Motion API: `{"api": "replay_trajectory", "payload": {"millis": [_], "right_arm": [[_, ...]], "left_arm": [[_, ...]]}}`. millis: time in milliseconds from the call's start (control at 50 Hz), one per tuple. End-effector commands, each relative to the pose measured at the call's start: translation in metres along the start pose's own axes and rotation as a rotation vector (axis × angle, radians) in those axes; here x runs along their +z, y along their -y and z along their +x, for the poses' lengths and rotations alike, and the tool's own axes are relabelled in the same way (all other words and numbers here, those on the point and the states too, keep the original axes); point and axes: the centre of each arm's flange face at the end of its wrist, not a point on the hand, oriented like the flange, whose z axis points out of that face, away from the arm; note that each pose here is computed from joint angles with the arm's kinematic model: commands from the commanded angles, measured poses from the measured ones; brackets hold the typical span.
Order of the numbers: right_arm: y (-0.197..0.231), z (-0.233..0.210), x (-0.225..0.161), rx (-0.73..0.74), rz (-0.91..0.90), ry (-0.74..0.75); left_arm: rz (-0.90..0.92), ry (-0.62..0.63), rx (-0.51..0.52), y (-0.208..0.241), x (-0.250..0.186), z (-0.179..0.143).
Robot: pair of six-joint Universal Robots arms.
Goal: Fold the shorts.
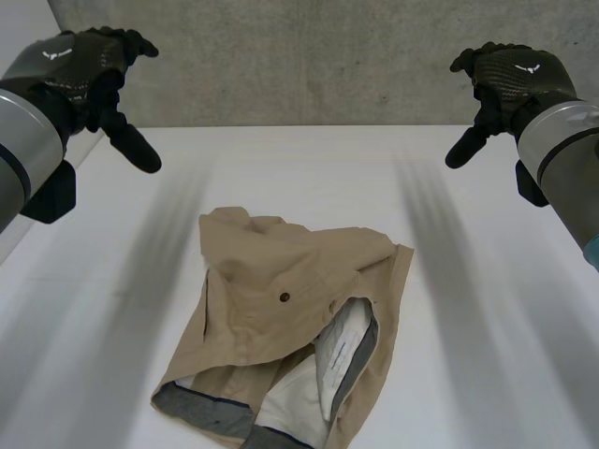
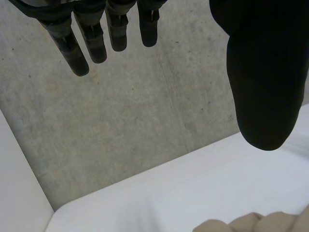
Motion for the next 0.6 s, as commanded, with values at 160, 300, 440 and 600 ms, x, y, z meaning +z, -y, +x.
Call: {"api": "replay_trajectory", "payload": {"millis": [160,300,440,600], "right_arm": [[-0.055,-0.013,-0.019,-0.175,-0.157,0.16],[-0.097,-0.002,-0.025,-0.206,-0.231,0.177],[-0.108,-0.001,-0.028,-0.208,-0.247,0.189],[-0.114,-0.002,-0.031,-0.204,-0.255,0.199]], "left_arm": [[-0.146,-0.086,0.049,-0.079,-0.014,0.015],[-0.257,-0.191,0.104,-0.134,-0.026,0.019],[-0.282,-0.232,0.107,-0.16,-0.037,0.023],[-0.312,-0.26,0.228,-0.182,-0.036,0.026]]}}
